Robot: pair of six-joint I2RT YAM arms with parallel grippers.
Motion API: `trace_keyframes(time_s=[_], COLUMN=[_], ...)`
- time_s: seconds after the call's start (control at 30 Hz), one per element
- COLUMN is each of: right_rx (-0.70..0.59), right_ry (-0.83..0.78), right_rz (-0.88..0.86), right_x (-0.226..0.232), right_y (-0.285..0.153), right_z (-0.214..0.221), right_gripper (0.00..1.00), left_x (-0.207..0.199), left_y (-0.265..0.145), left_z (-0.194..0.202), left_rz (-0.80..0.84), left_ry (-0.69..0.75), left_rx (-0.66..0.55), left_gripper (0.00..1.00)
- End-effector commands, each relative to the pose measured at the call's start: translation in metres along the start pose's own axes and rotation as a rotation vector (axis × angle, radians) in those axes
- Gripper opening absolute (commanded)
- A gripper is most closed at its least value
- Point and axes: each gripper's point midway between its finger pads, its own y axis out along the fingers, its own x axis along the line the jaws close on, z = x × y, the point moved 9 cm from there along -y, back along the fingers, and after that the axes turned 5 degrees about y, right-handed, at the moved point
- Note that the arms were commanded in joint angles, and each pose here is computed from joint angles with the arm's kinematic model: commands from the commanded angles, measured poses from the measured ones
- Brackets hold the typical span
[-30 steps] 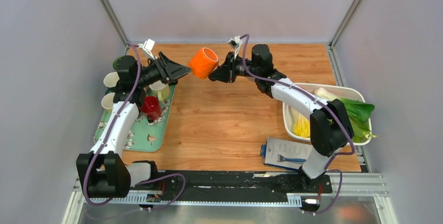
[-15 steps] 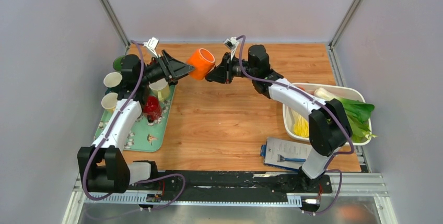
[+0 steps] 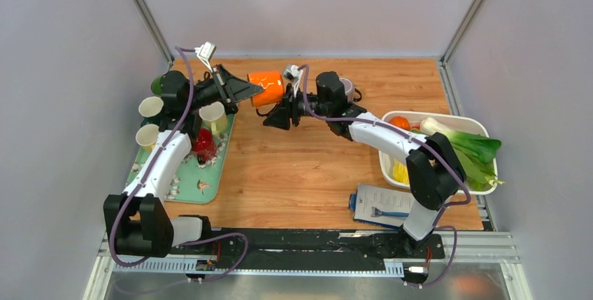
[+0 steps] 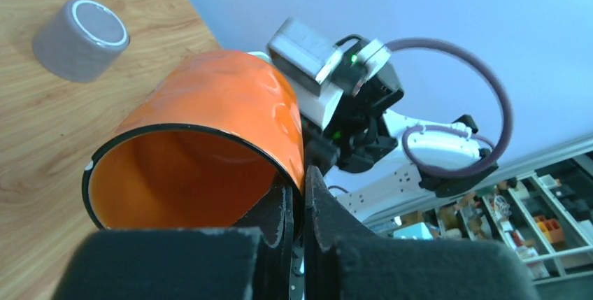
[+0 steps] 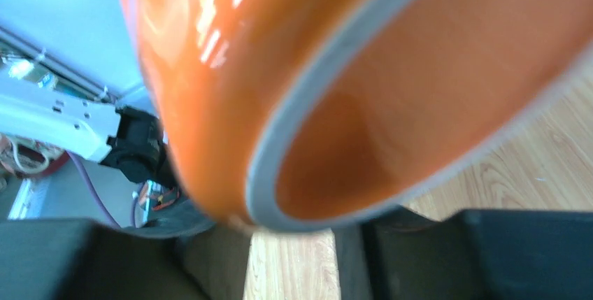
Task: Turn the mug right side up
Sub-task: Turn over the cup at the center of the board, then place the cup at the center of the board.
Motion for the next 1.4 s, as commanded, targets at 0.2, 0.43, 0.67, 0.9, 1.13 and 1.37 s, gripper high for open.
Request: trace_keyframes(time_s=[0.2,0.43,0.67,0.9,1.13,1.37], right_rx=[0.047,0.144,0.172,0.222,0.211,0.182], right_ry=[-0.156,-0.211,-0.275,-0.299,-0.295,-0.281], right_rz=[-0.005,0.083,0.234,0.292,0.345,0.406], right_x=[0.005,0.004,0.000,0.000,-0.005,-0.012], right_y=[0.003,-0.040,-0.078,-0.107,-0.127,-0.147], right_z=[0.016,0.058,0.078,0.083,0.081,0.073], right_gripper=[0.78,0.96,0.99,0.99,1.00,1.00], left_x=[-0.014,0.003,0.017,0.034,0.050,0.069], left_y=[-0.007,-0.021,-0.029,-0.021,0.009,0.025], left_z=[-0.006,0.012,0.061,0.089,0.117,0.145], left_rz=[-0.093,-0.388,-0.455,-0.459,-0.524,-0.589], left_ry=[0.230,0.500,0.821,0.931,0.920,0.894], left_rx=[-0.008,0.282,0.666,0.907,1.123,1.187], left_gripper=[0.00,0.00,0.00,0.00,0.00,0.00])
